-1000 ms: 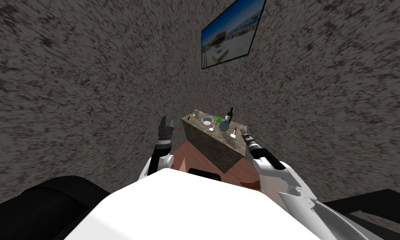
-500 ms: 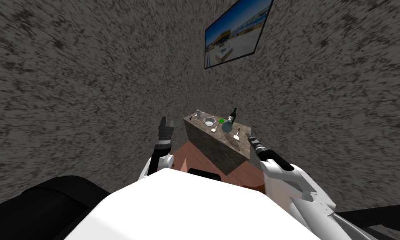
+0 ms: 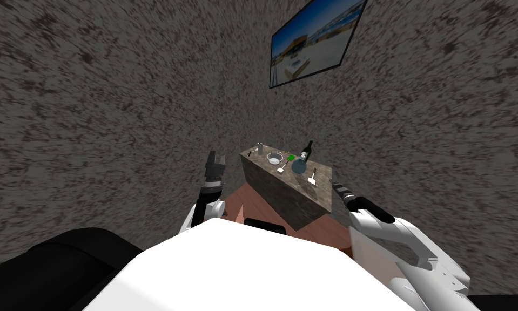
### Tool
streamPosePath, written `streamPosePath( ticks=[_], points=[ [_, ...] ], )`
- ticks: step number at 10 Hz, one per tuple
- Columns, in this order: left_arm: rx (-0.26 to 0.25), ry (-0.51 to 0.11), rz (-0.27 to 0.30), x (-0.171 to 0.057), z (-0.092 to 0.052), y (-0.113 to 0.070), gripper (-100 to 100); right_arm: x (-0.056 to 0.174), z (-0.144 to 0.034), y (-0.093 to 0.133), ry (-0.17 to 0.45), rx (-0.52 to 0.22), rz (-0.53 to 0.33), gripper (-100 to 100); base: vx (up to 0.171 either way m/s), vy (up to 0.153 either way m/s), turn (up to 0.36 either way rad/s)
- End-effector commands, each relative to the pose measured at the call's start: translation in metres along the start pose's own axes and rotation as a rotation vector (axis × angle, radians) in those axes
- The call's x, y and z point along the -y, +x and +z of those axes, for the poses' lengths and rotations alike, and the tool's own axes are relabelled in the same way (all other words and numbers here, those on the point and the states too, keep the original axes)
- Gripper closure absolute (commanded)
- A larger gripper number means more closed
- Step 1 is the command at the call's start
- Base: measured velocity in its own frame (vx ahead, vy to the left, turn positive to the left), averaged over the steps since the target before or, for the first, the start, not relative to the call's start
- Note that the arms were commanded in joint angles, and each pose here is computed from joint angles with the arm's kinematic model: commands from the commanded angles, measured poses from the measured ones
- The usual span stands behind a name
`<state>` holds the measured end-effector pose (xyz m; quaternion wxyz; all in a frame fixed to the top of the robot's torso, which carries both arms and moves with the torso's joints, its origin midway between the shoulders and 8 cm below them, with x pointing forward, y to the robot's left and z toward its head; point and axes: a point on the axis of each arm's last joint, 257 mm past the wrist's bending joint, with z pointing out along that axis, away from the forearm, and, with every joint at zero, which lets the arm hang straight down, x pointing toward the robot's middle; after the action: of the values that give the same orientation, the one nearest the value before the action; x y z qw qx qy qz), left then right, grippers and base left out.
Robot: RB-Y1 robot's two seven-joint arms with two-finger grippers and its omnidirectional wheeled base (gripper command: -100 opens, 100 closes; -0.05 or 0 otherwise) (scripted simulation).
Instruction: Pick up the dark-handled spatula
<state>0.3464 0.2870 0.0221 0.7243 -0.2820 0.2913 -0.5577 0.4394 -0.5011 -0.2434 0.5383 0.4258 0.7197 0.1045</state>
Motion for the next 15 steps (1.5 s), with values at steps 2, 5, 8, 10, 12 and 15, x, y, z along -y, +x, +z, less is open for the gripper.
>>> streamPosePath(
  ticks=[2,5,8,10,12,15],
  points=[
    [0.000,0.000,0.000,0.000,0.000,0.000,0,0.034,0.001,-0.023,0.085,0.006,-0.019,-100,0.014,0.019,0.061],
    [0.000,0.000,0.000,0.000,0.000,0.000,0,0.083,-0.005,-0.058,0.227,0.018,-0.047,-100,0.038,0.026,0.124],
    [0.000,0.000,0.000,0.000,0.000,0.000,0,0.113,-0.013,-0.077,0.321,0.017,-0.056,-100,0.023,0.004,0.124],
    [0.000,0.000,0.000,0.000,0.000,0.000,0,0.128,-0.018,-0.084,0.375,0.010,-0.057,-100,0.018,-0.013,0.105],
    [0.000,0.000,0.000,0.000,0.000,0.000,0,0.148,-0.025,-0.095,0.448,-0.003,-0.055,-100,0.023,-0.032,0.223],
    [0.000,0.000,0.000,0.000,0.000,0.000,0,0.165,-0.033,-0.099,0.519,-0.029,-0.047,-100,0.005,-0.039,0.192]
  ],
)
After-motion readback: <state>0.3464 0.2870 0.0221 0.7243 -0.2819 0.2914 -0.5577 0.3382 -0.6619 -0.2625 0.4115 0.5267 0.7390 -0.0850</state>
